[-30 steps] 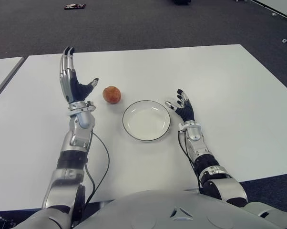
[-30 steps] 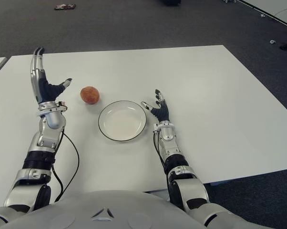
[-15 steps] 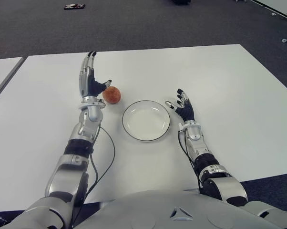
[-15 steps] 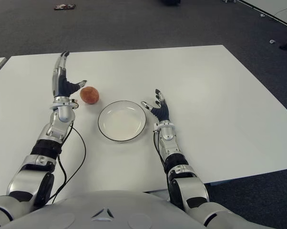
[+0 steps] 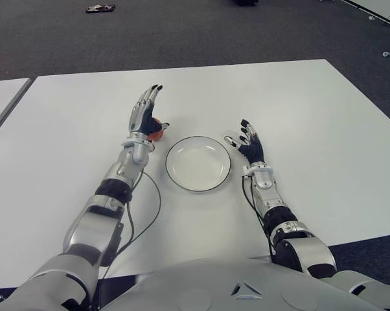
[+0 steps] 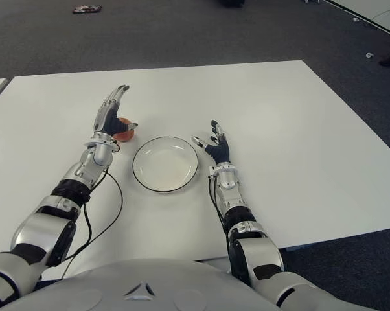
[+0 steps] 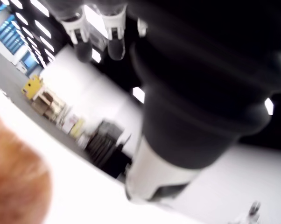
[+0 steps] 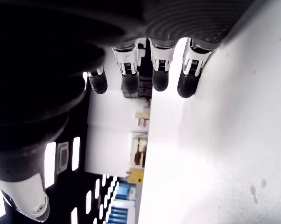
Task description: Put the apples into the plate.
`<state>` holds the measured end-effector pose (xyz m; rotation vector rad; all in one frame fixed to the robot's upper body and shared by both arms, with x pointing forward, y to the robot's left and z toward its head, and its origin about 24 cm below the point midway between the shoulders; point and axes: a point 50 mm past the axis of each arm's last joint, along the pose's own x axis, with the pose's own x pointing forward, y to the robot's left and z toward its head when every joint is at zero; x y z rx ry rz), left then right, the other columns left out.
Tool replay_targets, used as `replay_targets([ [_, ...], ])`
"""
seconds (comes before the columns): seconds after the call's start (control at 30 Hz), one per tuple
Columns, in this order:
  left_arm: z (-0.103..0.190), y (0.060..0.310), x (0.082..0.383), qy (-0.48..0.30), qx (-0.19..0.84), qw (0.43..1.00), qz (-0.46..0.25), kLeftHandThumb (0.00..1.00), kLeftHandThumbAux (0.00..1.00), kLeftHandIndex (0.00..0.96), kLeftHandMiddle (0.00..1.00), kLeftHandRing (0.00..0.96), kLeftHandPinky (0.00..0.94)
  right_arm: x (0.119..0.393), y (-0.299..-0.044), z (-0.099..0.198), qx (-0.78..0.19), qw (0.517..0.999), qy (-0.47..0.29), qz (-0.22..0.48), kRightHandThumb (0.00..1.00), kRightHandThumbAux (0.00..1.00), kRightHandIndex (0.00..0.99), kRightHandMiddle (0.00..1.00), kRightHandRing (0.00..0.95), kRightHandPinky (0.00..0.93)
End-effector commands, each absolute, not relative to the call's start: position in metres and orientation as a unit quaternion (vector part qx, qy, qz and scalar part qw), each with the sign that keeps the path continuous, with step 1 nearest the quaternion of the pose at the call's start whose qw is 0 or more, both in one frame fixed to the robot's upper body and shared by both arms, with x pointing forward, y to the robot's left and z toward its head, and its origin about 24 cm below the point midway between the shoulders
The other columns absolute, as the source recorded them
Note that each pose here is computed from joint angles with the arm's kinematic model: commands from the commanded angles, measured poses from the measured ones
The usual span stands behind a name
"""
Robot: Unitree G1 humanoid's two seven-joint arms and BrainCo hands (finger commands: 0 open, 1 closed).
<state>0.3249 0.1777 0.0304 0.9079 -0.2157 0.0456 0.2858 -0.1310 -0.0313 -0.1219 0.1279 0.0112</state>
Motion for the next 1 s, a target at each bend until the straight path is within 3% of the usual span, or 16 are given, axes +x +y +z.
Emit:
replay_targets([
  [0.03,0.0305,0.1817,0.3298,-0.103,0.469,0.877,0.009,0.012,0.396,0.000,0.000,0.000,0.000,0.2756,-0.1247,-0.0499,-0.053,0.991,0.121,0.015,0.105,0.695,0.000,0.000,0.006,0.047],
  [1.0,0.0337,0.1894,0.3351,-0.129,0.612,0.780,-0.017,0.000,0.369,0.000,0.000,0.000,0.000,0.2775,-0.1262,-0.0519,-0.056,0.990,0.129,0.012,0.110,0.701,0.000,0.000,0.009,0.052],
])
